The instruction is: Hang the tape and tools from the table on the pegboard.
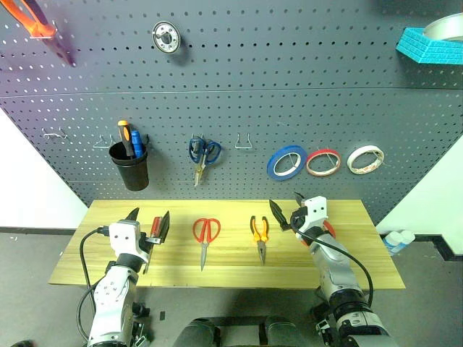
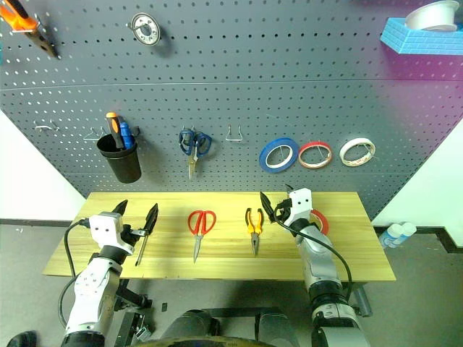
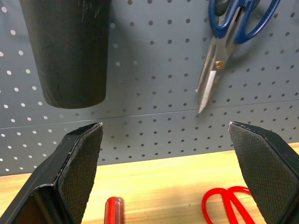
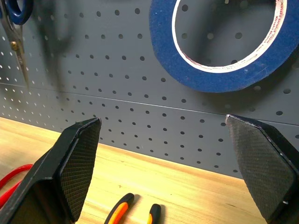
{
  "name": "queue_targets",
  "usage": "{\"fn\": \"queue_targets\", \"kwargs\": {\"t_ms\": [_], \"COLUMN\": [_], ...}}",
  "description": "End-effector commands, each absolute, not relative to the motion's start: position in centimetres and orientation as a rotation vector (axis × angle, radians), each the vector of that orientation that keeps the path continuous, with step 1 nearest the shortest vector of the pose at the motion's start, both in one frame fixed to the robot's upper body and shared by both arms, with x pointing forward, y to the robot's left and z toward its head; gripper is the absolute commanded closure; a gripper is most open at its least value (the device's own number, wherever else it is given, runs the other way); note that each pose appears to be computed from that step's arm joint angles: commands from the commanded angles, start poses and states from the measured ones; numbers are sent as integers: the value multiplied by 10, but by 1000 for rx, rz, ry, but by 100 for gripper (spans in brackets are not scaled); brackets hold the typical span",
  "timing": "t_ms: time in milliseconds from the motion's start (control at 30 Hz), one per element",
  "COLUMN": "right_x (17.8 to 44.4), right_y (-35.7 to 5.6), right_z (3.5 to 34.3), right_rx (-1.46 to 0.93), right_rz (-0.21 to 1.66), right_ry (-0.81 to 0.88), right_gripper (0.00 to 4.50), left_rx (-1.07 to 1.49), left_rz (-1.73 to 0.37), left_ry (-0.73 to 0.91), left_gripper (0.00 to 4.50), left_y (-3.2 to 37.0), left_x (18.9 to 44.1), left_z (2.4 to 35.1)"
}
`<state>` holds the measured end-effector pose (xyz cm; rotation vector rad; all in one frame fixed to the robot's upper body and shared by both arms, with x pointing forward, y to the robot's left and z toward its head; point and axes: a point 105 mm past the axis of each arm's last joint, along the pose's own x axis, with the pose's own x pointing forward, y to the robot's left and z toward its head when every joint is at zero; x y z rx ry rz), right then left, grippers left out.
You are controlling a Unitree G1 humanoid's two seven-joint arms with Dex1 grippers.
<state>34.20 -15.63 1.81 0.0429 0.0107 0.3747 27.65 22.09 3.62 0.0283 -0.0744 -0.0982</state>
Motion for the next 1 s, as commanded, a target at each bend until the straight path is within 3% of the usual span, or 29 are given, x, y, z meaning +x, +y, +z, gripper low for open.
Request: {"fn": "queue_targets", "kwargs": {"t_ms": [33,267,567,1000], "right_x": [347,350,352,353], "right_y": [-158,-160,-162,-162], "right_z": [38,40,41,42], "right_rx": [26,26,20,14], "right_rz": [376,371,369,368], "right_ry": [-66,-70,-71,-72], "right_gripper": [0,0,0,0], "left_rx": [32,19,-45,21], "left_rz": [-96,-143,-370,-879], "left_ry": [-112,-111,-103,87], "left_gripper": [2,2,2,2], "left_y": [224,219,206,181], "left_x": [280,284,282,233], "left_z": [46,47,63,68]}}
